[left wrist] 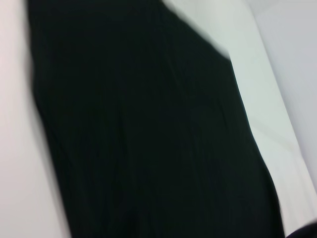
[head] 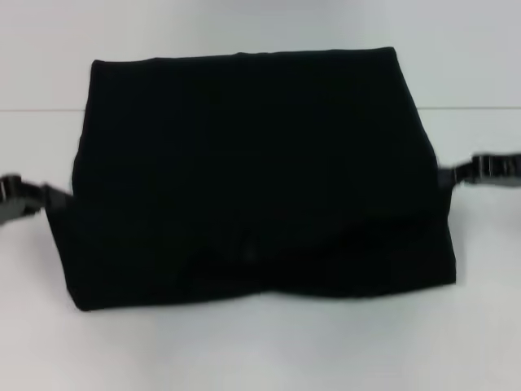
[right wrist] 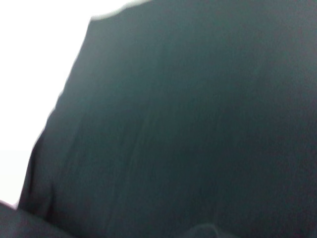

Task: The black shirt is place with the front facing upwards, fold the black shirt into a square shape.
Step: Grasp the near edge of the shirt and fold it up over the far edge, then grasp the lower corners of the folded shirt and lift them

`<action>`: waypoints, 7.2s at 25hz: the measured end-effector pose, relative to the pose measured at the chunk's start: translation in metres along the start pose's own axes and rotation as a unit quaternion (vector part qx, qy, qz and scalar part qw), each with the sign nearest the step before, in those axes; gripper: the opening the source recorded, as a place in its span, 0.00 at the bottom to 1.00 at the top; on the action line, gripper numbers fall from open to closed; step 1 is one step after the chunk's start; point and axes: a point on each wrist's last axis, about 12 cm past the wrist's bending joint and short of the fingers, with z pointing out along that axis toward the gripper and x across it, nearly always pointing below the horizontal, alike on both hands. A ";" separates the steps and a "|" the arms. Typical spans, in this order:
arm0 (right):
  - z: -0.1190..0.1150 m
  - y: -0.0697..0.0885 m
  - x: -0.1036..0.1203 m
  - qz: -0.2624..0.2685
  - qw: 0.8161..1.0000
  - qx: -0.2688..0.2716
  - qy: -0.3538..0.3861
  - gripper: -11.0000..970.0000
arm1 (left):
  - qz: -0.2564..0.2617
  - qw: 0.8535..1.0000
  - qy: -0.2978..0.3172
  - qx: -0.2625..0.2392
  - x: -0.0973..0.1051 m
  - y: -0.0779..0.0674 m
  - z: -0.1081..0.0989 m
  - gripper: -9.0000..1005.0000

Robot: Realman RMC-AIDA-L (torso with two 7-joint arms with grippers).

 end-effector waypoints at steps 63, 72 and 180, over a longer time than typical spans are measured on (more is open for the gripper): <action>0.055 0.017 0.096 -0.262 0.951 -0.115 -0.116 0.94 | -0.014 0.999 -0.038 -0.037 0.037 0.035 0.021 0.77; 0.059 0.019 0.098 -0.262 0.952 -0.118 -0.107 0.94 | 0.000 0.998 -0.027 -0.052 0.032 0.029 0.040 0.76; 0.053 0.019 -0.005 -0.025 0.990 0.113 0.080 0.13 | 0.047 0.997 0.056 -0.028 0.017 0.005 0.044 0.05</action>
